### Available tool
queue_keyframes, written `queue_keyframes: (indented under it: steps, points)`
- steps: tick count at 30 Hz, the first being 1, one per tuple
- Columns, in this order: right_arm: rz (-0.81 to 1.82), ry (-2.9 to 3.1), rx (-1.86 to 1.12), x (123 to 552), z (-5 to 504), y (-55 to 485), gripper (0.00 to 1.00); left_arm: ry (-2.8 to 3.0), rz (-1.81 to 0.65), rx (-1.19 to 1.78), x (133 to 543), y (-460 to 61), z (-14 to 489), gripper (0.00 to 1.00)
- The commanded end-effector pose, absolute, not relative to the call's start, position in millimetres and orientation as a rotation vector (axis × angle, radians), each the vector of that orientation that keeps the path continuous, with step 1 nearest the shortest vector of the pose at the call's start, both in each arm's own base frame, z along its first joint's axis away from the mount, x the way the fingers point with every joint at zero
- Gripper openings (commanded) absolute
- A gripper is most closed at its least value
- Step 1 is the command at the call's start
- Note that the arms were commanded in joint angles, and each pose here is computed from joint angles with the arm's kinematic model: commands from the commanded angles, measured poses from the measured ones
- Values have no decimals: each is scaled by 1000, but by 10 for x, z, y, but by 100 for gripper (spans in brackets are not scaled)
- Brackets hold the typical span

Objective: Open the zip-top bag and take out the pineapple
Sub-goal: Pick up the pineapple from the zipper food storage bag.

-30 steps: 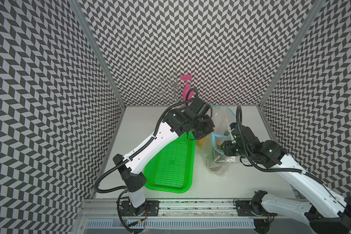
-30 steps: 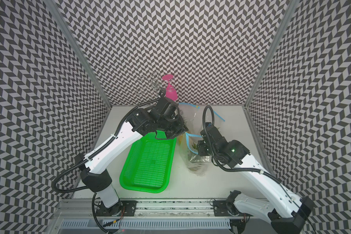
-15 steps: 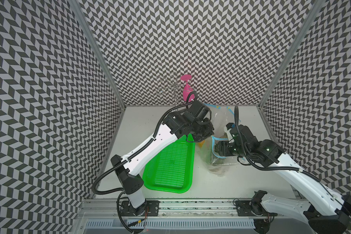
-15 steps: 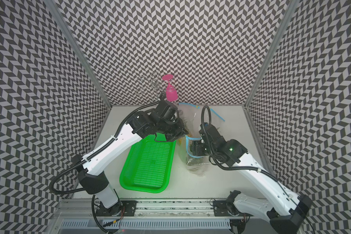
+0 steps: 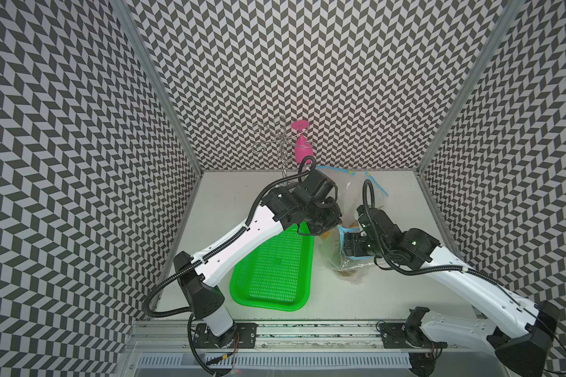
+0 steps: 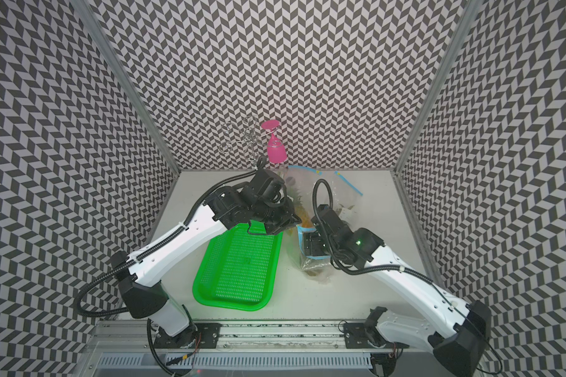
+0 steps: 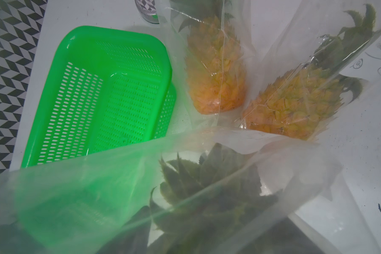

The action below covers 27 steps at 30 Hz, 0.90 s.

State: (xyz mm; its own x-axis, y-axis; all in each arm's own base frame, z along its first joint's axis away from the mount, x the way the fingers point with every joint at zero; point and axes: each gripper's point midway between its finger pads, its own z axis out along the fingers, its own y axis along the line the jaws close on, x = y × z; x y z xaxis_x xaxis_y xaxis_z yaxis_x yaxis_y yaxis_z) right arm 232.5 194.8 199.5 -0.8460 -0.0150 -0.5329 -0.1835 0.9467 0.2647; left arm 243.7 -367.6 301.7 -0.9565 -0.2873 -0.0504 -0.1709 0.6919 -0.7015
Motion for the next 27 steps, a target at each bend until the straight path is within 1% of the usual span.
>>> queue_keyframes:
  steps: [1,5,8,10,12,16,21,23,24,25,26,27]
  points:
    - [419,2529,-110,2380,1964,2023,81,2715,-1150,-389,2436,-3632,3099,0]
    - [372,2524,-113,2432,1892,2005,82,2731,-1153,-396,2433,-3630,3031,0]
    - [367,2486,-121,2484,1955,2008,84,2735,-1159,-394,2416,-3629,3034,0]
    - [386,2470,-138,2493,1994,2038,89,2735,-1167,-395,2410,-3625,3039,0]
    - [401,2476,-152,2475,1977,2068,90,2738,-1175,-393,2400,-3630,3041,0]
    - [422,2483,-146,2453,1877,2110,88,2752,-1189,-392,2381,-3645,3010,0]
    - [363,2509,-106,2461,1673,2037,87,2763,-1203,-385,2356,-3666,2981,0]
    - [341,2497,-84,2480,1647,1992,81,2762,-1206,-384,2351,-3664,2990,0]
    - [339,2484,-79,2493,1651,1982,76,2760,-1204,-385,2354,-3656,2994,0]
    - [341,2469,-74,2505,1659,1976,66,2760,-1205,-384,2345,-3652,2997,0]
    - [342,2463,-69,2511,1658,1974,53,2759,-1203,-385,2344,-3644,2996,0]
    - [341,2457,-64,2517,1670,1968,37,2756,-1200,-391,2354,-3632,2995,0]
